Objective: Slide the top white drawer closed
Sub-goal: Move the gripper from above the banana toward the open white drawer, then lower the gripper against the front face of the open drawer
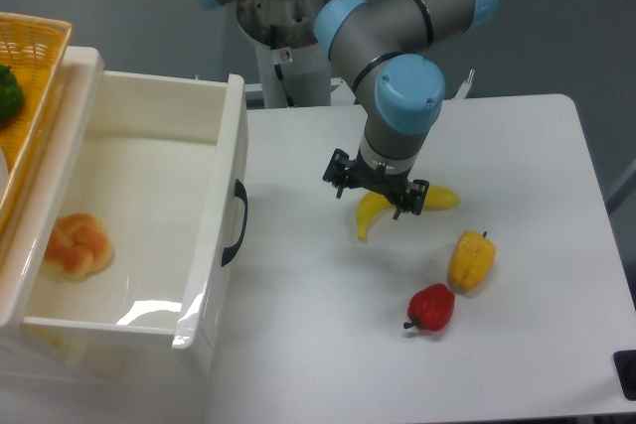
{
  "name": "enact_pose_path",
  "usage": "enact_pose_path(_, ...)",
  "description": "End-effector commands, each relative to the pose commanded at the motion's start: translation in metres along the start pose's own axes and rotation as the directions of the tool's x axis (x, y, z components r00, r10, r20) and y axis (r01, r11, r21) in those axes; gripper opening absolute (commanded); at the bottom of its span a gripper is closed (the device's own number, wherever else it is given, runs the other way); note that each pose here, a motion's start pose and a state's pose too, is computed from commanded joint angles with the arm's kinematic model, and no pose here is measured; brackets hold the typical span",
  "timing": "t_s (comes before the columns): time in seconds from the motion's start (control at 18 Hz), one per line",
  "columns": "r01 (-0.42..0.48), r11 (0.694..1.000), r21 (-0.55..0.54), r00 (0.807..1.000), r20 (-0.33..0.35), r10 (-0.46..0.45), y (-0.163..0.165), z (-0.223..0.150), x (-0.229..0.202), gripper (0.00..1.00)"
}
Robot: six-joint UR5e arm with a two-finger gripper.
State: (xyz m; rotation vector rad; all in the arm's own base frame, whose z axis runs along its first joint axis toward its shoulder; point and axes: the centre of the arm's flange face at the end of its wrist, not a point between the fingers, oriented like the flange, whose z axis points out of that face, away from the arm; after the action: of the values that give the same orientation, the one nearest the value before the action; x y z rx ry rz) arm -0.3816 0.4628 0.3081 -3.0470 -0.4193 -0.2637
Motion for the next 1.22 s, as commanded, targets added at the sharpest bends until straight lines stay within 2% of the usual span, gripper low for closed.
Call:
enact_pose_path(0.39,0.101,0.995,0.018,0.995,-0.026,-0.100,-0.023,0.008,0.018,1.00)
enact_pose_path(1.22,0.063,0.998,0.007,0.996,-0.056,-0.063,-0.042,0.026,0.042,1.00)
